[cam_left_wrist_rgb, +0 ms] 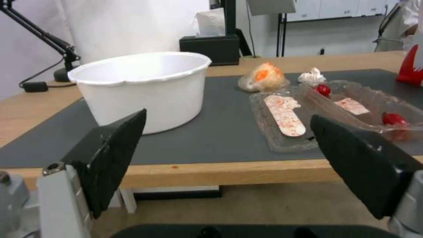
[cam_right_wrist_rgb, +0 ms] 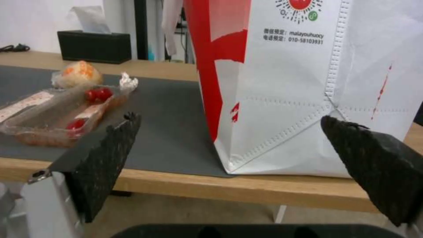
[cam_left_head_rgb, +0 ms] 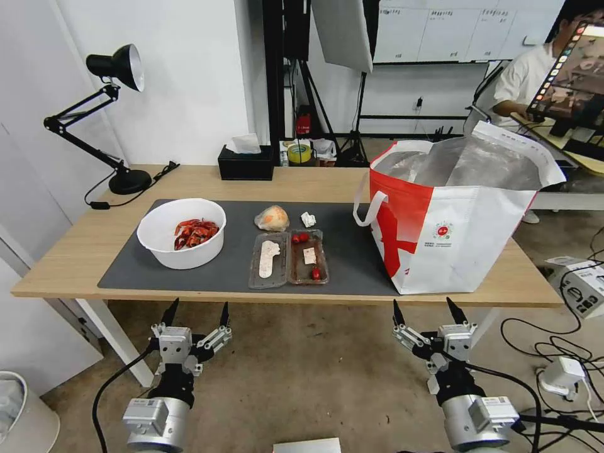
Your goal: Pick up the trash from the table and place it into the takeout bag.
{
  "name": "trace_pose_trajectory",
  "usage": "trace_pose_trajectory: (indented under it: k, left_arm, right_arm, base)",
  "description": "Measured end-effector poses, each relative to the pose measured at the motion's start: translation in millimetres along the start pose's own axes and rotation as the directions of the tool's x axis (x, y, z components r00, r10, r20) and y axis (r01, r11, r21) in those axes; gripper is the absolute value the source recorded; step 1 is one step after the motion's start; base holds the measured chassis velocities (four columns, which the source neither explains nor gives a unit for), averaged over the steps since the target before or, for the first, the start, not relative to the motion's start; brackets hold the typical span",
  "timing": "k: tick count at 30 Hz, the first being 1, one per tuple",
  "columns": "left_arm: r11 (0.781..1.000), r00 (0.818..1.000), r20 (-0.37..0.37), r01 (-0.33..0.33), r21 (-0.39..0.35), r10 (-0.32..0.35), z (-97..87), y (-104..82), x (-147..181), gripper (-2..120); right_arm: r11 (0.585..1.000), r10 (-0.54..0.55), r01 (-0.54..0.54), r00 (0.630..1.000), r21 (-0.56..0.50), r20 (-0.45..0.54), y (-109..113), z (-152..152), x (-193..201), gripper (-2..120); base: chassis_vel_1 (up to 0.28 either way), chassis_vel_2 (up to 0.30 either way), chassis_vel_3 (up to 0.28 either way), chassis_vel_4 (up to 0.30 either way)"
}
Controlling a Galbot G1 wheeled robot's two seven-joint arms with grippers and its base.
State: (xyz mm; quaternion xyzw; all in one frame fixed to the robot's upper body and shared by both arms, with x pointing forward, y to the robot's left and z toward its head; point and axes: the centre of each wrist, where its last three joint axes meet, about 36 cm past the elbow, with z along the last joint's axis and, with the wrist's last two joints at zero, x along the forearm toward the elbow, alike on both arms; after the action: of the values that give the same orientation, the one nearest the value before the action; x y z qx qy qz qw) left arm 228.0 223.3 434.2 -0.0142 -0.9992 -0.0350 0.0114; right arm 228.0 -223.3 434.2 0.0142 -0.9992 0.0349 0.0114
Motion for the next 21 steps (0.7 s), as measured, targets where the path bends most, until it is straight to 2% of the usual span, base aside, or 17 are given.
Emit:
trace_pose_trajectory:
  k: [21]
  left_arm:
    - [1.000, 1.000, 0.000, 0.000, 0.000, 0.000, 0.0, 0.0, 0.0, 100]
  right_arm:
    - [1.000, 0.000, 0.000, 1.000, 0.000, 0.000, 0.0, 0.0, 0.0, 100]
  base:
    - [0.000, 0.000, 0.000, 0.000]
